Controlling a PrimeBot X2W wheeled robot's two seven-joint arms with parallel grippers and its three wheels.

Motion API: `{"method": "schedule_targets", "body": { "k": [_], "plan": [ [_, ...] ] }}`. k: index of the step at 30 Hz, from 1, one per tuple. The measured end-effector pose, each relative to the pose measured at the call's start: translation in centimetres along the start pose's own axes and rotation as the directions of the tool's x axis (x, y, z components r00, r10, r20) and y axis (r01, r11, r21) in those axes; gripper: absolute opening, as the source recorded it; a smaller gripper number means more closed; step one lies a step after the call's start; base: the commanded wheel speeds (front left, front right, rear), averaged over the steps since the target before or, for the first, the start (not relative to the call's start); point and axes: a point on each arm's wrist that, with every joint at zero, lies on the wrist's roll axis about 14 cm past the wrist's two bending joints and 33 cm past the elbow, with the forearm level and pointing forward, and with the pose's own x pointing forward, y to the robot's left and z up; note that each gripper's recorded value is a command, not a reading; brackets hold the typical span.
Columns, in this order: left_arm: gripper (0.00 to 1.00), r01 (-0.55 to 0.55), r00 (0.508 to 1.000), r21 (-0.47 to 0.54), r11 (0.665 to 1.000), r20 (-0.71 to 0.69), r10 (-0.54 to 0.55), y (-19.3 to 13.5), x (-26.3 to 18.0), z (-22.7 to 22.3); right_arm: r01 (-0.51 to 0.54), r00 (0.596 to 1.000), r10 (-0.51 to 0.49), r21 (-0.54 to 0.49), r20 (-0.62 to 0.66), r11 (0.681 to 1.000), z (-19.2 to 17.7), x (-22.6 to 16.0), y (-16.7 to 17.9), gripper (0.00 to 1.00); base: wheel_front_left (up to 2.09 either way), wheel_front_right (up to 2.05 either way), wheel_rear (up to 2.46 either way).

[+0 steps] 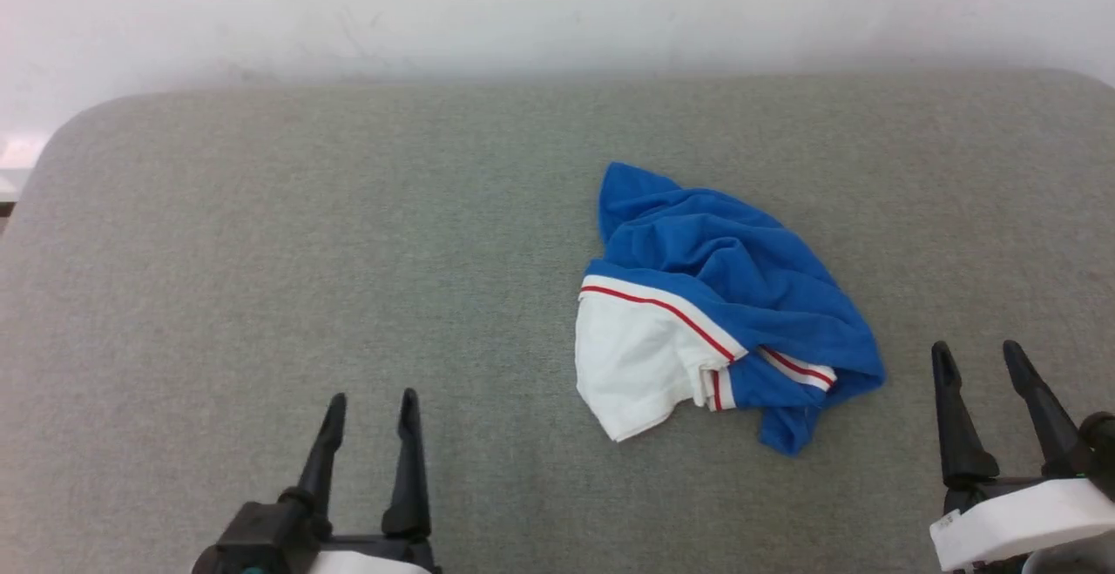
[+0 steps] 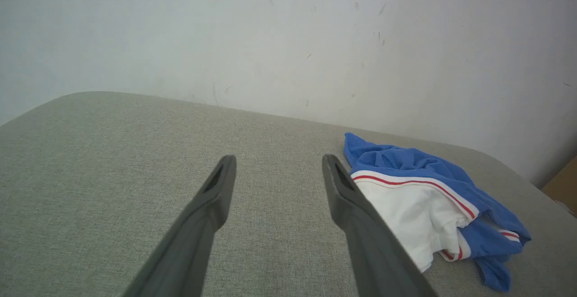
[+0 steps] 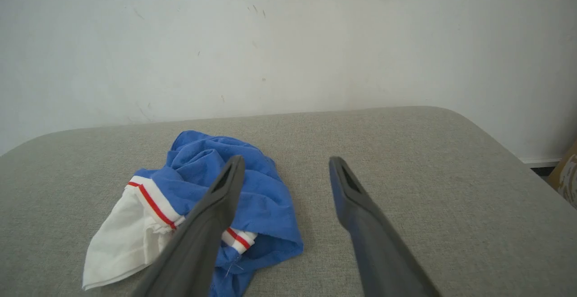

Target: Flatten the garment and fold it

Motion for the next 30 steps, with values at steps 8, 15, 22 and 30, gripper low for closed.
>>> {"method": "schedule_targets", "body": {
  "k": [8, 15, 22, 30],
  "plan": [
    [1.0, -0.01, 1.0, -0.017, 1.0, 0.021, 0.01, 0.0, 0.0, 0.2, -0.225, 0.974, 0.222, -0.047, -0.049, 0.973, 1.1, 4.2, 6.3, 1.0, 0.0, 0.0, 0.0],
    [1.0, -0.025, 1.0, -0.018, 1.0, -0.012, 0.025, 0.3, 0.8, -1.3, -0.46, 0.868, 0.425, -0.098, -0.256, 0.882, -0.3, 8.2, 11.9, 1.0, 0.0, 0.0, 0.0],
    [1.0, -0.044, 0.998, -0.039, 0.998, -0.038, 0.043, 0.5, 1.1, -2.4, -0.648, 0.697, 0.518, -0.127, -0.495, 0.751, -4.4, 9.2, 16.6, 1.0, 0.0, 0.0, 0.0],
    [1.0, -0.082, 0.994, -0.052, 0.995, -0.078, 0.078, 1.4, 0.6, -3.8, -0.727, 0.548, 0.4, -0.181, -0.735, 0.663, -10.6, 10.0, 16.8, 1.0, 0.0, 0.0, 0.0]
  ]
}}
